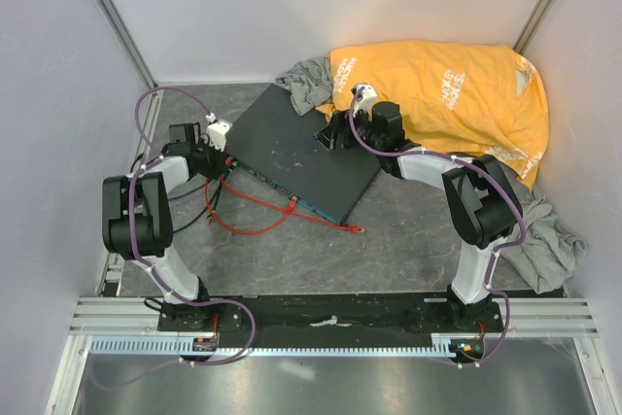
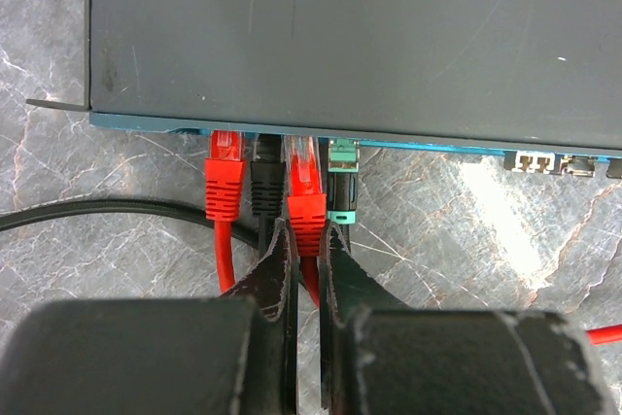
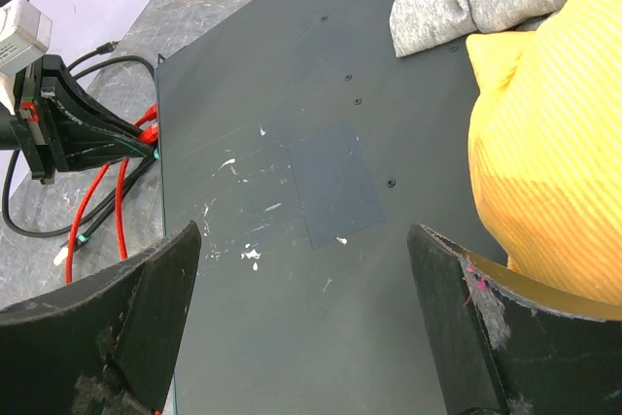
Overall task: Insert the plug into the switch port
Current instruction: Insert the connector into the switch port.
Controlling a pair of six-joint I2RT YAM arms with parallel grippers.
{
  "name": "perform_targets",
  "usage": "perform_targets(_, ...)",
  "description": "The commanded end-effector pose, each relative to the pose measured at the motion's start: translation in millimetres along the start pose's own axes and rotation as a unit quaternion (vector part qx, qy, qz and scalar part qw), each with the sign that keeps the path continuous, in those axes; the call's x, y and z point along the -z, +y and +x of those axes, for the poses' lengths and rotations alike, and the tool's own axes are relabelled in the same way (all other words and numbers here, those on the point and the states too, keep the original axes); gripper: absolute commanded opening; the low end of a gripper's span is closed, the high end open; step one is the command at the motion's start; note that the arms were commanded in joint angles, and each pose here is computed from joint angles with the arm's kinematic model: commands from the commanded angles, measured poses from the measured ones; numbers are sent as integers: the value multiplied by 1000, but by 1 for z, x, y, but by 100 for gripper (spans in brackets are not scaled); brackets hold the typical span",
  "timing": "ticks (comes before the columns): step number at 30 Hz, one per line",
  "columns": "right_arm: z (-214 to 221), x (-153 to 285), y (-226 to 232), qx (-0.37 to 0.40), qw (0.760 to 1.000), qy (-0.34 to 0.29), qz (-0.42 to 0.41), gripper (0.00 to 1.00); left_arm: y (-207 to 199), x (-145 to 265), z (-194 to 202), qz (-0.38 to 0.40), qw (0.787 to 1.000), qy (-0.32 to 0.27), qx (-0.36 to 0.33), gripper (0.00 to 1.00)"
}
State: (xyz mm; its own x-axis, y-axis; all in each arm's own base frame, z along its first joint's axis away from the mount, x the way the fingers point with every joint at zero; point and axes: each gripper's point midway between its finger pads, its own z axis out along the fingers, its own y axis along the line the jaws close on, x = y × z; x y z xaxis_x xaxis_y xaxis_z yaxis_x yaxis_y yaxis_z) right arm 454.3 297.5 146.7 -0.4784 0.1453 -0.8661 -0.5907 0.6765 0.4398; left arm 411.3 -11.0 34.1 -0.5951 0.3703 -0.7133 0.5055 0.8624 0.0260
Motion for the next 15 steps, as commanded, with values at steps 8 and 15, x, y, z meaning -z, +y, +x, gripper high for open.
perform_targets(8,-13,1,8,13,999,-22,-21,95,9,-6,-12,-5,999,-4,-46,2)
perform_targets(15,-13,1,7,12,999,-22,-21,95,11,0,-26,-12,998,-27,-51,2)
